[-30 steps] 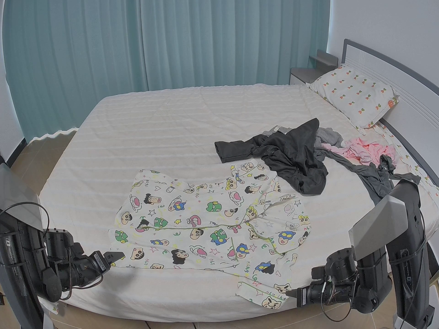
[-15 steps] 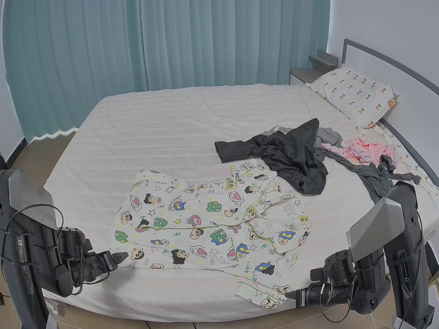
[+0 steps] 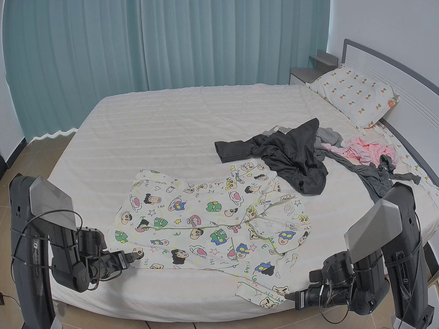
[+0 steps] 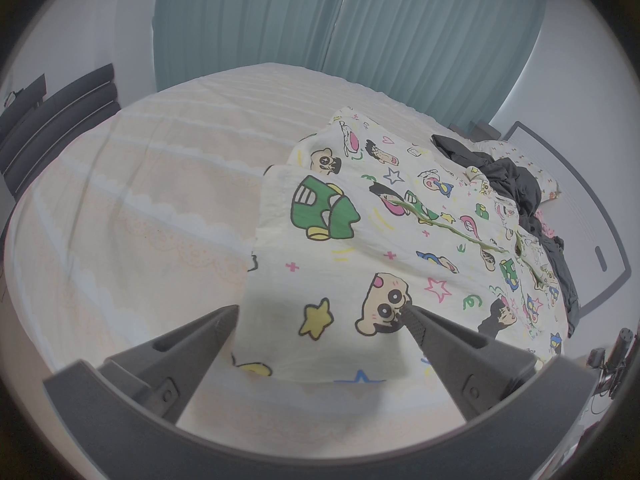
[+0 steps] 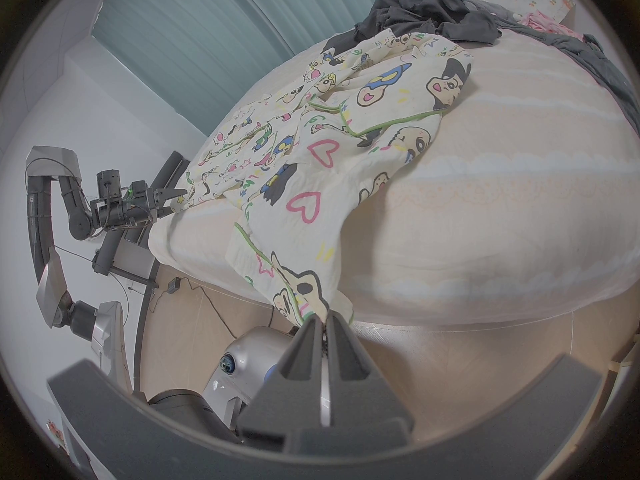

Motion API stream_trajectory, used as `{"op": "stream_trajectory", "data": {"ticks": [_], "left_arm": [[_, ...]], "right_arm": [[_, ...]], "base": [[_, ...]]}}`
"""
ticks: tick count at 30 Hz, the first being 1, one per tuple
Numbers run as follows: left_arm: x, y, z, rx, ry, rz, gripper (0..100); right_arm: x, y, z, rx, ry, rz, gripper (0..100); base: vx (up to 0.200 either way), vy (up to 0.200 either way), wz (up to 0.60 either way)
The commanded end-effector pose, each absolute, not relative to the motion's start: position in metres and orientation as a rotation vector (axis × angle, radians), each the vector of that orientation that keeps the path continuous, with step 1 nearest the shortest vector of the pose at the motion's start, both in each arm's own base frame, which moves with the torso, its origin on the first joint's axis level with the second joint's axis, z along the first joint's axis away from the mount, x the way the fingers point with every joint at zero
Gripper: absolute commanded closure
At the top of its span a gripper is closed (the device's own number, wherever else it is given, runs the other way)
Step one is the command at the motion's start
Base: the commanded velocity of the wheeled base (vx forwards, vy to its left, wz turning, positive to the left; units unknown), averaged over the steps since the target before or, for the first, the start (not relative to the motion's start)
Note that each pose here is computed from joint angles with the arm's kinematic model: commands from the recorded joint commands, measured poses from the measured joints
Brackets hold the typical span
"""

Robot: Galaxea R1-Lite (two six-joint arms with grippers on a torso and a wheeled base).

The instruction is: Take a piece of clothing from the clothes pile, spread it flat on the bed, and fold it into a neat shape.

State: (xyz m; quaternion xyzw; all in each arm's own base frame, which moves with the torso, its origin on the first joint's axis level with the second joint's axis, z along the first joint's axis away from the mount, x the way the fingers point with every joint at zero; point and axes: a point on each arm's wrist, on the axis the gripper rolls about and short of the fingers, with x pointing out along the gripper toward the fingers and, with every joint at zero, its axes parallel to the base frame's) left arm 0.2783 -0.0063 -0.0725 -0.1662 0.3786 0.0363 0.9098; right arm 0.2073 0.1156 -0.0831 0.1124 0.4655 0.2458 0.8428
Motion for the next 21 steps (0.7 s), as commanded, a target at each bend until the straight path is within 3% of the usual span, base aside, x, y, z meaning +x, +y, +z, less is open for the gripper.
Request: {"op": "stream_trajectory", "data": {"ticks": [1,21], "left_arm": [[0.280,-0.007,-0.075,-0.338,0.784,0.073,100],[0.256,-0.002,-0.061,-0.280,0.930,0.133,100]], "right_arm": [[0.208,0.116,-0.083,0.238,0.977,0.523,100],[0.203,0.117,-0.081,0.231,0.986,0.532,100]], "base": [[0.000,0.000,0.00],[0.000,0.000,0.00]]}}
